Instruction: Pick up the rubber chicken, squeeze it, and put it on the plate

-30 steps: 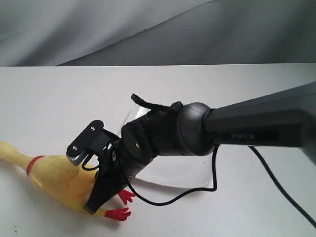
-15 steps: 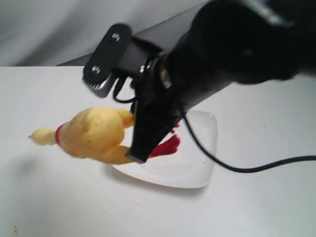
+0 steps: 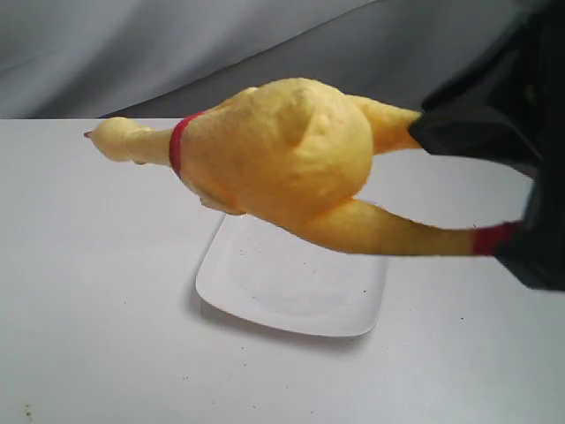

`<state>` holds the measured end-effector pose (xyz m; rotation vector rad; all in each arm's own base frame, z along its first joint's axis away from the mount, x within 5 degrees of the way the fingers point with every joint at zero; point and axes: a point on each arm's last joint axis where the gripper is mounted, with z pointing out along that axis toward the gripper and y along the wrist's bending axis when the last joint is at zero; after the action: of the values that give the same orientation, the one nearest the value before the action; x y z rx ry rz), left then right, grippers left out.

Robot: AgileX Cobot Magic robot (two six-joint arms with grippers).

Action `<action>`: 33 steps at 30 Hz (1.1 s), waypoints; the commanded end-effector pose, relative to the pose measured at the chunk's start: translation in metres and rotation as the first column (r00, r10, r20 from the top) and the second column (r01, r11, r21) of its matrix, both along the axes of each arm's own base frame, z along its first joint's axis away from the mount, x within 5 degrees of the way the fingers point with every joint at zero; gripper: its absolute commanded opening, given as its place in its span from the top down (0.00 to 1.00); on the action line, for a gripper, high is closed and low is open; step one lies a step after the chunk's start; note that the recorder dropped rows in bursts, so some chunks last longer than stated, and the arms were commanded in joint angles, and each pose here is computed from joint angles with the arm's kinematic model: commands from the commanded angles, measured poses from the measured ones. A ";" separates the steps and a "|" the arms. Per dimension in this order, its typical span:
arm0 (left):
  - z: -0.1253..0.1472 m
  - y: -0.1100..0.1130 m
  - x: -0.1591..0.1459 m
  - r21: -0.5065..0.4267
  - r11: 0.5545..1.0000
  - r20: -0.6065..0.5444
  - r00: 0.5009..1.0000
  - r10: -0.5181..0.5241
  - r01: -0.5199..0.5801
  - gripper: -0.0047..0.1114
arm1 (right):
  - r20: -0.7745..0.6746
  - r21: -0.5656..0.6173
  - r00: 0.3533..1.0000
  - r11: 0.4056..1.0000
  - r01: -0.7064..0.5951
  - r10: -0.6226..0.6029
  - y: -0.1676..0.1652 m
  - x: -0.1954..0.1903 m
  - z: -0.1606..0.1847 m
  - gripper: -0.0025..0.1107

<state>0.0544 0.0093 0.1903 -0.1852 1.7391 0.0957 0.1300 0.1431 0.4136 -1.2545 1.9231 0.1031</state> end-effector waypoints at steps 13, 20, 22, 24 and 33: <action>-0.001 0.000 0.000 0.000 1.000 0.002 1.000 0.005 -0.005 0.96 | 0.106 0.223 0.993 0.972 -0.071 0.048 -0.009 -0.016 -0.041 0.98; 0.003 0.002 0.000 0.116 0.993 0.026 1.000 0.004 -0.007 0.96 | 0.113 0.243 0.993 0.968 -0.064 0.037 -0.008 -0.015 -0.040 0.98; 0.008 0.002 0.001 0.133 0.991 0.078 0.997 0.001 -0.011 0.96 | 0.121 0.251 0.992 0.965 -0.068 0.038 -0.008 -0.015 -0.039 0.98; 0.015 0.001 0.001 0.121 0.993 0.161 0.987 -0.004 -0.016 0.96 | 0.132 0.260 0.991 0.963 -0.073 0.039 -0.007 -0.015 -0.038 0.98; 0.037 0.000 -0.002 0.145 0.989 0.395 0.918 -0.024 -0.036 0.96 | 0.115 0.282 0.993 0.958 -0.046 0.014 -0.008 -0.014 -0.038 0.98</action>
<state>0.0541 0.0092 0.2244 -0.0888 1.3705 0.1777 0.1164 0.1364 0.3723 -1.1186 1.7438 0.2816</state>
